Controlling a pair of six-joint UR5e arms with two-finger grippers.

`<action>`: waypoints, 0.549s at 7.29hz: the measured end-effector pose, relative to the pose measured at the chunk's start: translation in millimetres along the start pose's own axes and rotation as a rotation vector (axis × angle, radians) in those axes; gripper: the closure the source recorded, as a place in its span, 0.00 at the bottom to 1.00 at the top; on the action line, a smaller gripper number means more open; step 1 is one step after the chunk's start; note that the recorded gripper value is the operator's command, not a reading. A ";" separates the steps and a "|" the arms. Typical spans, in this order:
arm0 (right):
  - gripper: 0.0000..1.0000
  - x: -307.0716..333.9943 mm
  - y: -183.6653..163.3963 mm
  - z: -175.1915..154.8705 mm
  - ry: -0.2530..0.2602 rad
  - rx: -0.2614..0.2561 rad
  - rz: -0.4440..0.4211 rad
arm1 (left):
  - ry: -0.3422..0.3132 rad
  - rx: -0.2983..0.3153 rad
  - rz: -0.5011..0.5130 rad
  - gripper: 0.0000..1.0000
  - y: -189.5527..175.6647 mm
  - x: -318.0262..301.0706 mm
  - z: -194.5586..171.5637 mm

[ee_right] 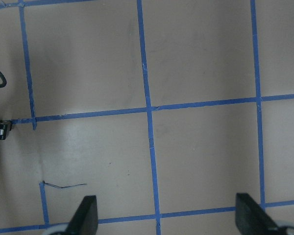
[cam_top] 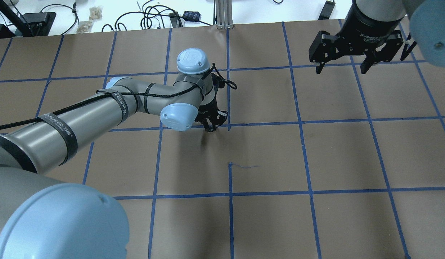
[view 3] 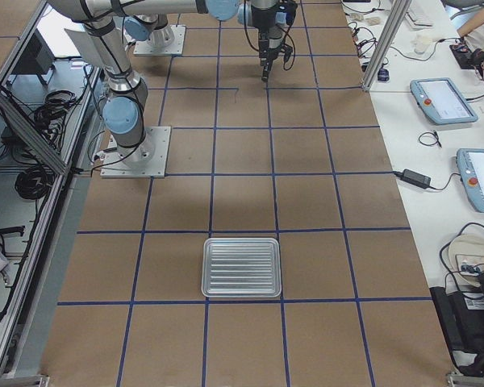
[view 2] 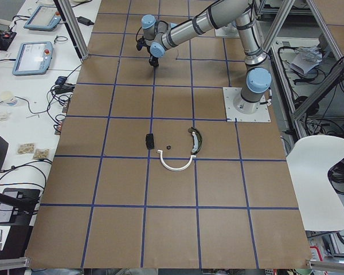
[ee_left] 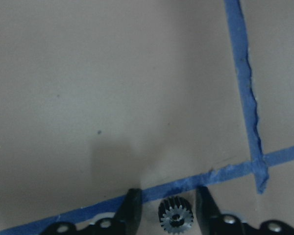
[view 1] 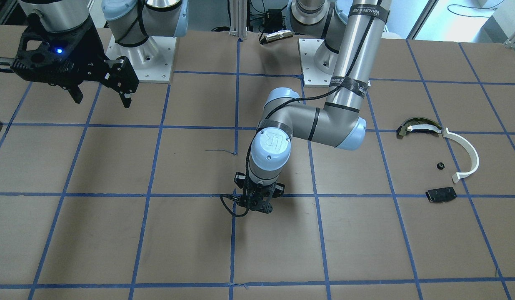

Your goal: Place bearing gear from tray to pile

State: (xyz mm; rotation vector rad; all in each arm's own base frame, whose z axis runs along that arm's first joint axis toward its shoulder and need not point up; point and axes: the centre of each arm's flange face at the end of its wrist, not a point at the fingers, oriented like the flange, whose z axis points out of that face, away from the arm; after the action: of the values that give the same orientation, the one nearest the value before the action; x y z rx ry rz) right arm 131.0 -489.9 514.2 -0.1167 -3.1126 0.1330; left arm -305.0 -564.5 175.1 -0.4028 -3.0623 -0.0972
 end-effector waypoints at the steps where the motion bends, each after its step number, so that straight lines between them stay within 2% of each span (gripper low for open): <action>1: 0.00 0.1 -1.0 -0.7 0.001 0.003 -0.001 | -0.002 0.014 -0.005 1.00 -2.9 -8.3 -11.3; 3: 0.00 0.3 -1.3 0.2 0.003 0.001 0.001 | 0.001 0.031 -0.058 1.00 -15.9 -69.2 -47.2; 4: 0.00 0.3 -0.9 1.8 0.003 -0.003 0.001 | 0.002 0.020 -0.065 1.00 -20.0 -116.0 -69.0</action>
State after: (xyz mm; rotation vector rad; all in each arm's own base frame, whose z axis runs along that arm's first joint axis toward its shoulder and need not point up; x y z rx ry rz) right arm 130.5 -490.9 512.5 -0.1185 -3.1096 0.1279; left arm -195.3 -618.3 235.9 -0.3021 -3.0716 -0.0690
